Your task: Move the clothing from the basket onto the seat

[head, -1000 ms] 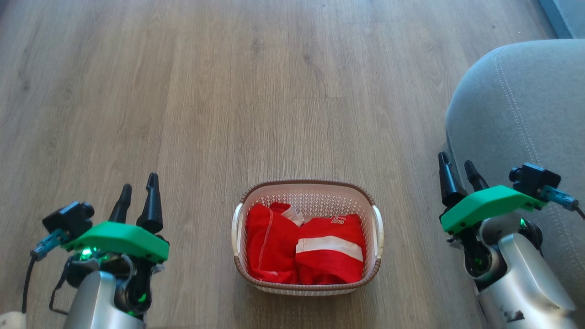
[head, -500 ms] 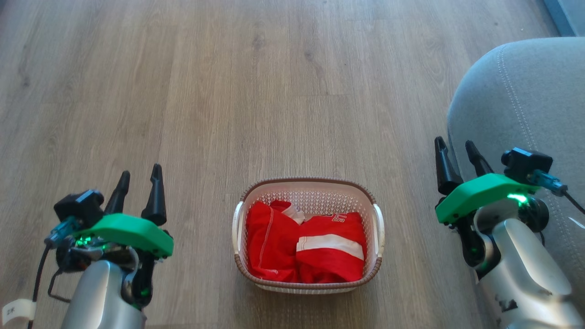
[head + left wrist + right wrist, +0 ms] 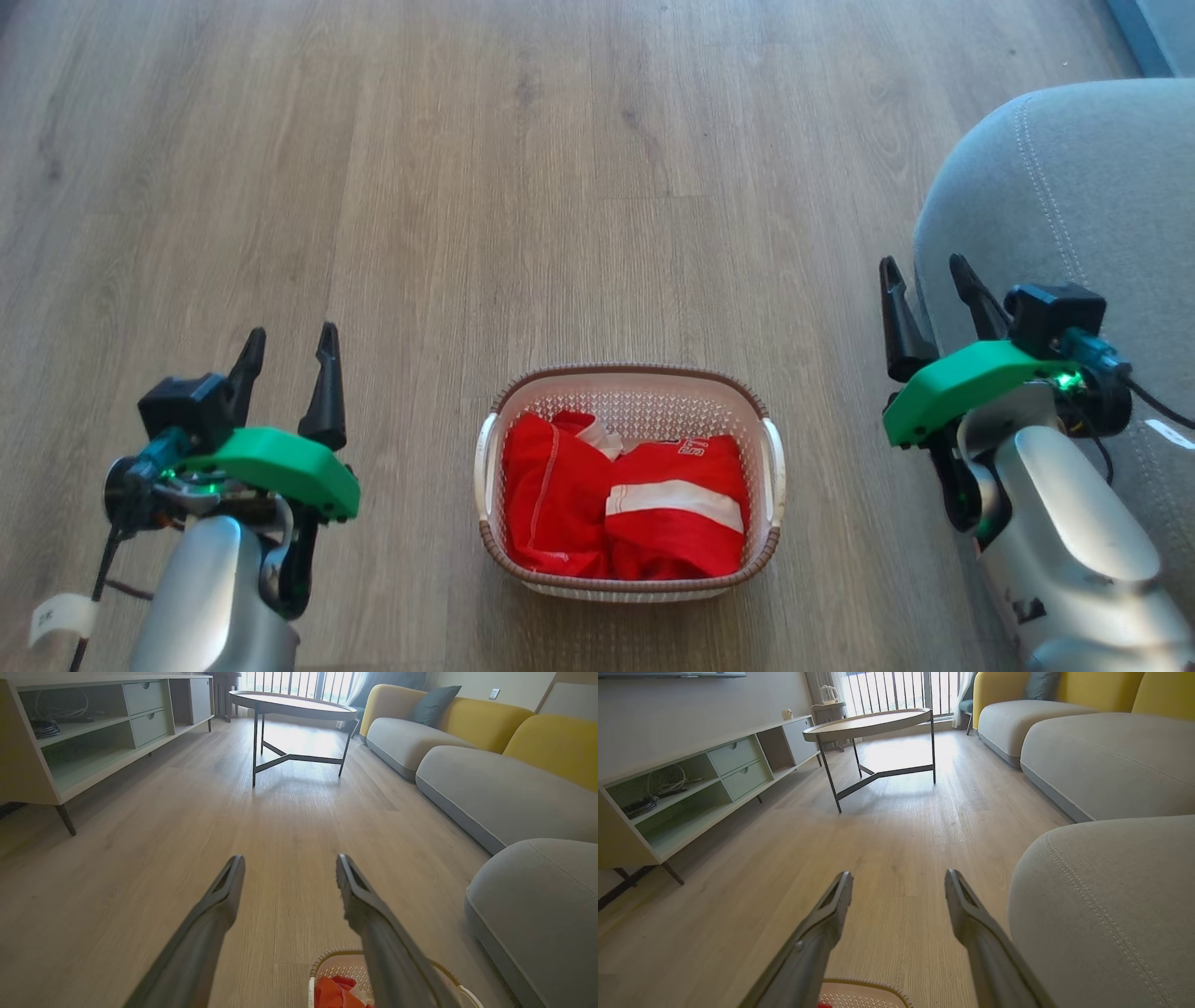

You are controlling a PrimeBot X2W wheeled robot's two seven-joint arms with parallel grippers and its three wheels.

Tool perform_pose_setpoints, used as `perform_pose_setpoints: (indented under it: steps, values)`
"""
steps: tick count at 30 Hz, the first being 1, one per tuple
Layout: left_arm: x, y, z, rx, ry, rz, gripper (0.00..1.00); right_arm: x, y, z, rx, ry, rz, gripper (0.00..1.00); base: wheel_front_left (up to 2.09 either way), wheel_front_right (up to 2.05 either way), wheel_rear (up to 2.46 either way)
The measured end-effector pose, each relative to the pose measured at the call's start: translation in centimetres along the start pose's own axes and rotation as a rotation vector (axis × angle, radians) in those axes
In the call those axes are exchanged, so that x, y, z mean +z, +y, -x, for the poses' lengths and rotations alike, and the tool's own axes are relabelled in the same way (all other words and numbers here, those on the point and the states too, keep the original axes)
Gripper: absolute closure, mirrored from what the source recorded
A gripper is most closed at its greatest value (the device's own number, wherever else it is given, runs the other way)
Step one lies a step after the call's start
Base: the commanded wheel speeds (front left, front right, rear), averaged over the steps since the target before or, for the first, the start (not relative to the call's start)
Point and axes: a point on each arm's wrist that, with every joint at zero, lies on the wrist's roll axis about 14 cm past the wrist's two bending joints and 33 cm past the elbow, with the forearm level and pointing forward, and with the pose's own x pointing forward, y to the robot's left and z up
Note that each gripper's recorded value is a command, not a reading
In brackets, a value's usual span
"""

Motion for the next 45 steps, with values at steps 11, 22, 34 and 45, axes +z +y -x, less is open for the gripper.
perform_pose_setpoints:
  steps: [11,22,34,45]
  values:
    - [0.7,-0.1,-0.5,-0.018,-0.027,-0.106,0.00,0.2,0.6,-0.4,0.036,-0.010,0.102,0.00,0.00,0.00,0.00]
    - [0.6,0.8,-0.5,0.023,-0.024,-0.088,0.00,0.5,0.0,-0.4,0.017,-0.018,0.104,0.00,0.00,0.00,0.00]
    - [-1.4,0.9,-1.3,0.029,0.024,-0.057,0.00,0.9,-0.5,-1.9,0.015,-0.045,0.091,0.00,0.00,0.00,0.00]
    - [-5.1,-0.3,-4.4,-0.007,0.102,-0.014,0.00,-0.5,-1.8,-5.2,0.009,-0.049,0.086,0.00,0.00,0.00,0.00]
